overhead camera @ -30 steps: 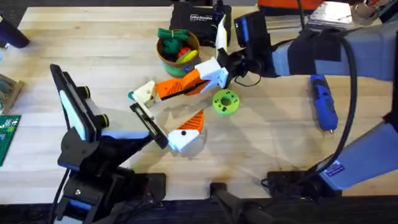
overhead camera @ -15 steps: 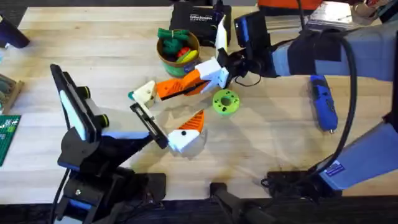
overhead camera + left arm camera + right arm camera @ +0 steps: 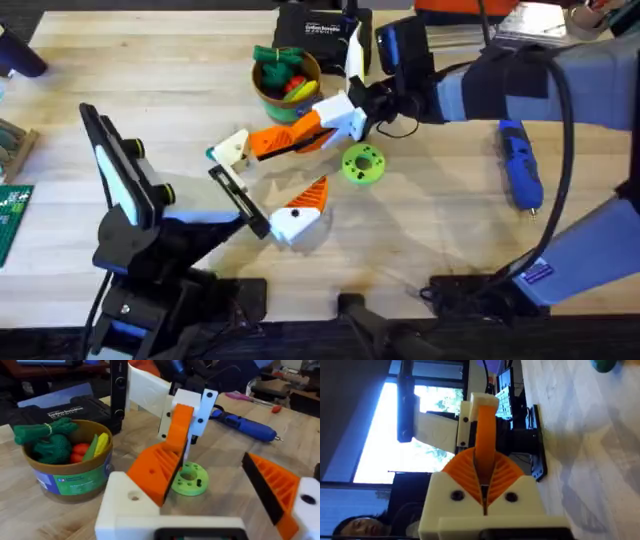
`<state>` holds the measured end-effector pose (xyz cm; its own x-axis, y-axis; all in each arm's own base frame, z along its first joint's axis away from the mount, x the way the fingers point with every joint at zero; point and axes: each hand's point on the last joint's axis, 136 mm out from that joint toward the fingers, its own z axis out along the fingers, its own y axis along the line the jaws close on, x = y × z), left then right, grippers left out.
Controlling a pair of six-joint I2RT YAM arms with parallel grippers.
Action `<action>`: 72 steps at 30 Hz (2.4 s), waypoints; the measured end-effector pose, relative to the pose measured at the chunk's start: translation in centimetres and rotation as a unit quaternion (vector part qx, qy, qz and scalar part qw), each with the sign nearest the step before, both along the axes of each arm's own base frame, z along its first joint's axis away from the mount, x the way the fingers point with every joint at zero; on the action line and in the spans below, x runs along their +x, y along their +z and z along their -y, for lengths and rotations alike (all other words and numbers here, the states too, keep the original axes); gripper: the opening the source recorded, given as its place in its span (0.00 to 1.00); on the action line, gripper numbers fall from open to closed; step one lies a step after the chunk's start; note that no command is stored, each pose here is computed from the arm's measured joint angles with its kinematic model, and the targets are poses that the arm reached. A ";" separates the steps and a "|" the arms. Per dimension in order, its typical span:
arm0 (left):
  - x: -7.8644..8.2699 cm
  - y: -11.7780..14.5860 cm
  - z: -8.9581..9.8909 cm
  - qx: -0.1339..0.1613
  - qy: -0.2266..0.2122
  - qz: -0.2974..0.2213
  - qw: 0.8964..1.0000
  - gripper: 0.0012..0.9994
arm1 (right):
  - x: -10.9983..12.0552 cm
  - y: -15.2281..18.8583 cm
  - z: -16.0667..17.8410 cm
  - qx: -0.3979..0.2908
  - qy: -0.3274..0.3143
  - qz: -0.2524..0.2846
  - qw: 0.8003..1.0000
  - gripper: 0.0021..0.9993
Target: Pick up the gripper from the table and insert it into the empty holder that is missing its gripper. Then pick up a screw, insert it into the mounting hole, and use the screwdriver to tighten it. Finally, clean up the table by picking up the vegetable and placing it into the bucket.
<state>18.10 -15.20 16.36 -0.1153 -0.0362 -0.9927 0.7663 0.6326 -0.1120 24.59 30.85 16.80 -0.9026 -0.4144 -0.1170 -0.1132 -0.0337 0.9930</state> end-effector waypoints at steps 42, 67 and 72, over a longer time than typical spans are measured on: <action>-0.5 0.0 0.4 -0.001 -0.018 0.000 1.000 0.99 | 1.5 0.0 1.6 0.001 -0.025 -0.006 1.000 0.01; -0.1 0.0 0.1 0.001 -0.003 0.002 1.000 0.99 | -0.8 0.2 -0.6 0.021 0.016 0.039 0.999 0.01; -0.1 0.1 0.1 0.003 -0.005 0.008 1.000 0.99 | -0.5 0.7 -0.9 0.022 0.017 0.042 0.999 0.01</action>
<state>17.97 -15.31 16.51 -0.0990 -0.0291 -0.9947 0.7744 0.6255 -0.0954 24.09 31.78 17.54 -0.8745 -0.4371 -0.2101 -0.1936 -0.0826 0.9776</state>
